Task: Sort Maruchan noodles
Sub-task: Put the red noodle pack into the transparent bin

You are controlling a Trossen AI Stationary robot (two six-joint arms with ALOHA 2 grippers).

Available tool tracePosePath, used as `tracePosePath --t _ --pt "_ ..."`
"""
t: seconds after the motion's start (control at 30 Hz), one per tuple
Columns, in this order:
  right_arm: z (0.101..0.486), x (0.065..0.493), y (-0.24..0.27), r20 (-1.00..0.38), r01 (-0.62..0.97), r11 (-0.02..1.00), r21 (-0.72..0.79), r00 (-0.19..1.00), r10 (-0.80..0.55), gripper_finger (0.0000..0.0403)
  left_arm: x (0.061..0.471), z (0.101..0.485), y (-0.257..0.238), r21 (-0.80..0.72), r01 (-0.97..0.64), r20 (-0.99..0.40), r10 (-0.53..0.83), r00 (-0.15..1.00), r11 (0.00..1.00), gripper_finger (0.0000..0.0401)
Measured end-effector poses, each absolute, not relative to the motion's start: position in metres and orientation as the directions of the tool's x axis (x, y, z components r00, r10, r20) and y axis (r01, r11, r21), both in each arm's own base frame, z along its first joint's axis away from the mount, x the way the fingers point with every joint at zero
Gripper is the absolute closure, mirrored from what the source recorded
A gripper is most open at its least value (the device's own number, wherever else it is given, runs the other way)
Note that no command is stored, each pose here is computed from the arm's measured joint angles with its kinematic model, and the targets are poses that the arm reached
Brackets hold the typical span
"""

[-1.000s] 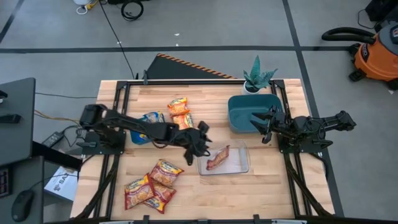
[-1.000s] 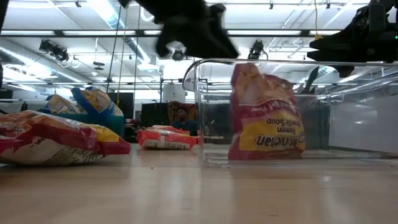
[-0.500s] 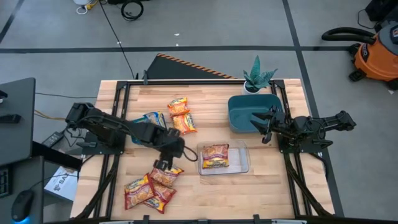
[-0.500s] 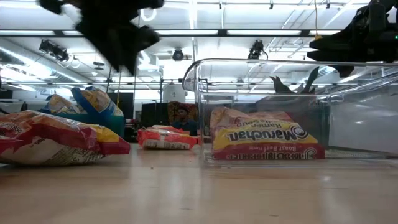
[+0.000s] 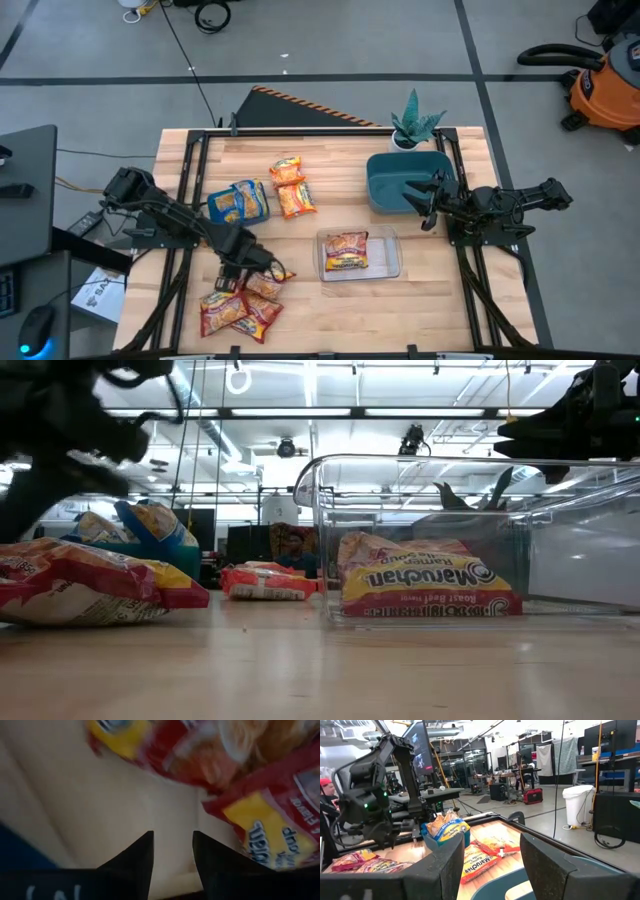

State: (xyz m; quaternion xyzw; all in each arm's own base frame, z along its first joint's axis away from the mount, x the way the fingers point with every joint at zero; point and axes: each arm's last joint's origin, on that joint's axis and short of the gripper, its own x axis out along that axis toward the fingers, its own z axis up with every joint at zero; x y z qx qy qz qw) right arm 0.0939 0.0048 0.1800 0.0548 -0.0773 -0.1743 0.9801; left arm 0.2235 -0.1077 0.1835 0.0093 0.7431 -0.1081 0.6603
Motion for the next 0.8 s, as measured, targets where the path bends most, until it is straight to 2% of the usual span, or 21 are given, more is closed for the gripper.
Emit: tracePosePath --t 0.23,0.33,0.5,0.63,0.8 --pt "0.18 0.094 0.005 0.132 0.333 0.933 0.134 0.927 -0.35 0.0204 0.215 0.176 -0.108 -0.198 0.1 -0.969 -0.179 -0.173 0.975 0.026" --pt "0.18 0.094 0.005 0.132 0.333 0.933 0.134 0.927 -0.35 0.0204 0.215 0.181 -0.109 -0.216 0.1 -0.97 -0.202 -0.133 0.971 0.026" --pt "0.18 0.094 0.005 0.135 0.333 0.933 0.136 0.927 -0.35 0.0204 0.22 0.193 -0.112 -0.273 0.076 -0.962 -0.274 0.003 0.959 0.026" --pt "0.182 0.094 0.005 0.146 0.331 0.933 0.143 0.925 -0.35 0.0204 0.222 0.202 -0.113 -0.308 -0.037 -0.949 -0.304 0.086 0.951 0.026" --pt "0.182 0.094 0.005 0.153 0.329 0.933 0.147 0.924 -0.351 0.0204 0.219 0.203 -0.122 -0.293 -0.242 -0.956 -0.274 0.109 0.925 0.026"
